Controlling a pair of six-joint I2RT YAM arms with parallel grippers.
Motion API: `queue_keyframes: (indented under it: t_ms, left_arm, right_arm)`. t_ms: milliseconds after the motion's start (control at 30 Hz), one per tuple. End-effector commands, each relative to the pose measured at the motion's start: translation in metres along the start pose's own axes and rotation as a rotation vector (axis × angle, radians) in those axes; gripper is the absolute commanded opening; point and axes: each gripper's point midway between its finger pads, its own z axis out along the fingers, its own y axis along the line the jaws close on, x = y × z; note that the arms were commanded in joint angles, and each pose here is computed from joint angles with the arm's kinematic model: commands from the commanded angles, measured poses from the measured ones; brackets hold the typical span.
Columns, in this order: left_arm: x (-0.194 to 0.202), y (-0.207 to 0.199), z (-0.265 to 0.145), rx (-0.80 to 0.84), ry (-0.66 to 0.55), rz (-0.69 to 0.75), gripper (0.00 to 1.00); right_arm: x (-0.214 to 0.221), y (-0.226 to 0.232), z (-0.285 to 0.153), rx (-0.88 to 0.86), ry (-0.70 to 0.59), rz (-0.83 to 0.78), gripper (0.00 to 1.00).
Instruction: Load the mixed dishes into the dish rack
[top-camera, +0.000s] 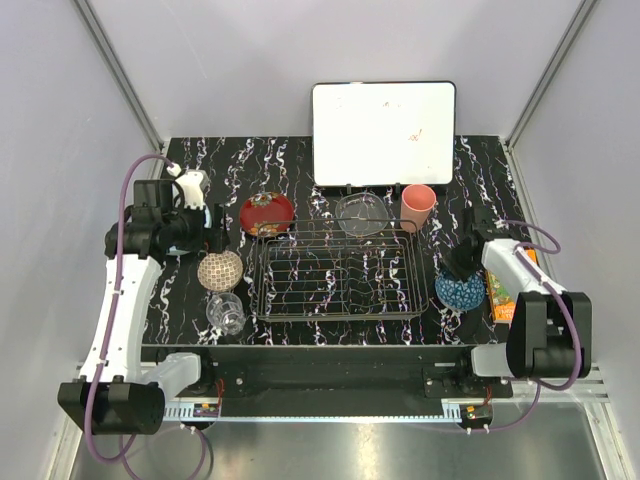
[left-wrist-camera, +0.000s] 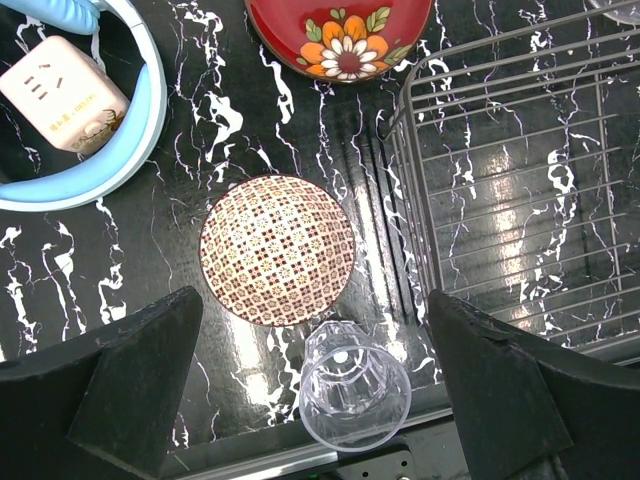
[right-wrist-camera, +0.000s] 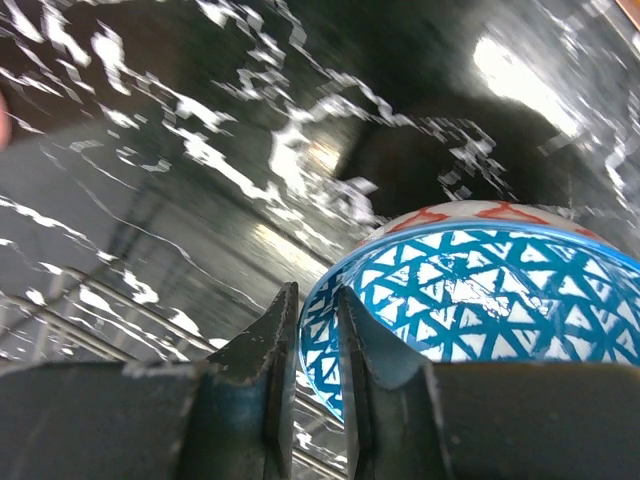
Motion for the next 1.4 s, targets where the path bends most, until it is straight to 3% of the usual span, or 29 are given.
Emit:
queue_keyframes:
  t_ms: [0, 300, 467, 600, 633, 733, 867, 1100, 1200, 1367]
  left_arm:
    - [-0.009, 0.004, 0.000, -0.023, -0.050, 0.029, 0.99]
    - [-0.006, 0.003, 0.006, -0.010, -0.043, 0.014, 0.99]
    - [-0.003, 0.001, 0.008, 0.001, -0.033, 0.012, 0.99]
    - [-0.001, 0.001, 0.009, 0.004, -0.027, 0.019, 0.99]
    - [0.000, 0.002, 0.009, 0.002, -0.026, 0.019, 0.99]
    - [0.003, 0.003, 0.011, -0.001, -0.017, 0.020, 0.99]
    - [0.006, 0.003, 0.012, -0.002, -0.012, 0.026, 0.99]
    - [0.004, 0.008, 0.009, -0.030, -0.020, 0.042, 0.99]
    - [0.004, 0.008, 0.009, -0.030, -0.024, 0.043, 0.99]
    - [0.000, 0.008, 0.009, -0.032, -0.033, 0.041, 0.99]
  right_arm:
    - [-0.030, 0.030, 0.002, -0.060, -0.091, -0.003, 0.15]
    - [-0.049, 0.067, 0.006, -0.141, -0.113, -0.017, 0.18]
    - [-0.058, 0.087, 0.007, -0.185, -0.118, -0.046, 0.29]
    - [-0.068, 0.103, -0.001, -0.225, -0.138, -0.095, 0.46]
    - [-0.069, 0.104, -0.003, -0.234, -0.140, -0.098, 0.60]
    - [-0.068, 0.103, -0.011, -0.252, -0.149, -0.111, 0.83]
    - [-0.067, 0.086, -0.024, -0.235, -0.199, -0.106, 1.00]
    - [-0.077, 0.033, -0.085, -0.140, -0.364, -0.078, 1.00]
    - [-0.069, 0.009, -0.096, -0.085, -0.370, -0.061, 1.00]
    - [-0.040, -0.031, -0.080, 0.059, -0.269, -0.002, 1.00]
